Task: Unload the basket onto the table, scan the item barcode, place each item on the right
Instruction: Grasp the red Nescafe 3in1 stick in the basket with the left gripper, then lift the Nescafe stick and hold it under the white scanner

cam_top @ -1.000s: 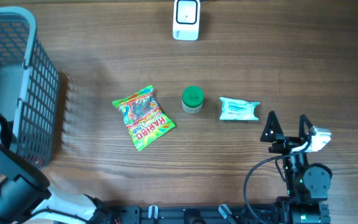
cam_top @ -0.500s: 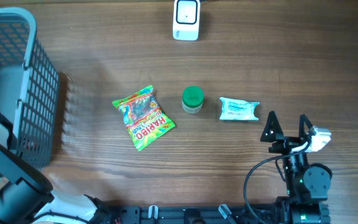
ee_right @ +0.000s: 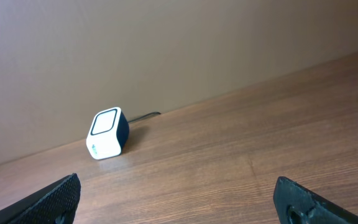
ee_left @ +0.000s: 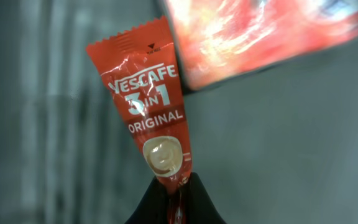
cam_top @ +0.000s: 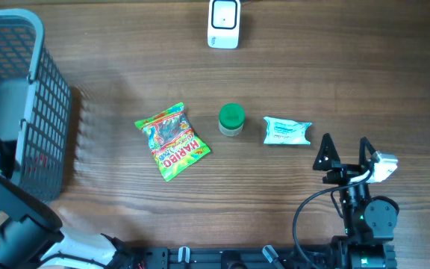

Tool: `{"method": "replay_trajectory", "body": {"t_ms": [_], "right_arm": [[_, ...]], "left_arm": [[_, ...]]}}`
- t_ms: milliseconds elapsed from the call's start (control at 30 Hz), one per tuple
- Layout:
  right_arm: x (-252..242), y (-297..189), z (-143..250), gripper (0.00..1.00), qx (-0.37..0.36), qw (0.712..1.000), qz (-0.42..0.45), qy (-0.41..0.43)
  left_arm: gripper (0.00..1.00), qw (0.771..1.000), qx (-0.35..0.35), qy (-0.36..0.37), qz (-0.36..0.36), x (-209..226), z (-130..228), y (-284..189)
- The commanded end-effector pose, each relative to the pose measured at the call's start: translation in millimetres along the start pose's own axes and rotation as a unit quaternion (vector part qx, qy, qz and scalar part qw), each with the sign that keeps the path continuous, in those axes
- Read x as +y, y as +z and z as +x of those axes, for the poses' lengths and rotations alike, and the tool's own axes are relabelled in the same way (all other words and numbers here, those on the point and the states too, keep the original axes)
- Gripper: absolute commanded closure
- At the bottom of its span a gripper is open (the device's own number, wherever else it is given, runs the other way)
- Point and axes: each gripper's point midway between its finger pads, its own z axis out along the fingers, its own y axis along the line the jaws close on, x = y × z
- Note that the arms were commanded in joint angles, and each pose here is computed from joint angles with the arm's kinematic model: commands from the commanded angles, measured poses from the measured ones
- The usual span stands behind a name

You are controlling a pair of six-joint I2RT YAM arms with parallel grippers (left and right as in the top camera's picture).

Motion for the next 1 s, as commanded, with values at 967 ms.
{"method": "replay_trajectory", "body": {"t_ms": [967], "right_arm": [[-0.1, 0.1, -0.7, 0.00, -0.003, 1.000, 0.002, 0.003]], "left_arm": [[0.96, 0.784, 0.015, 0.488, 0.383, -97.0, 364.9, -338.4]]}}
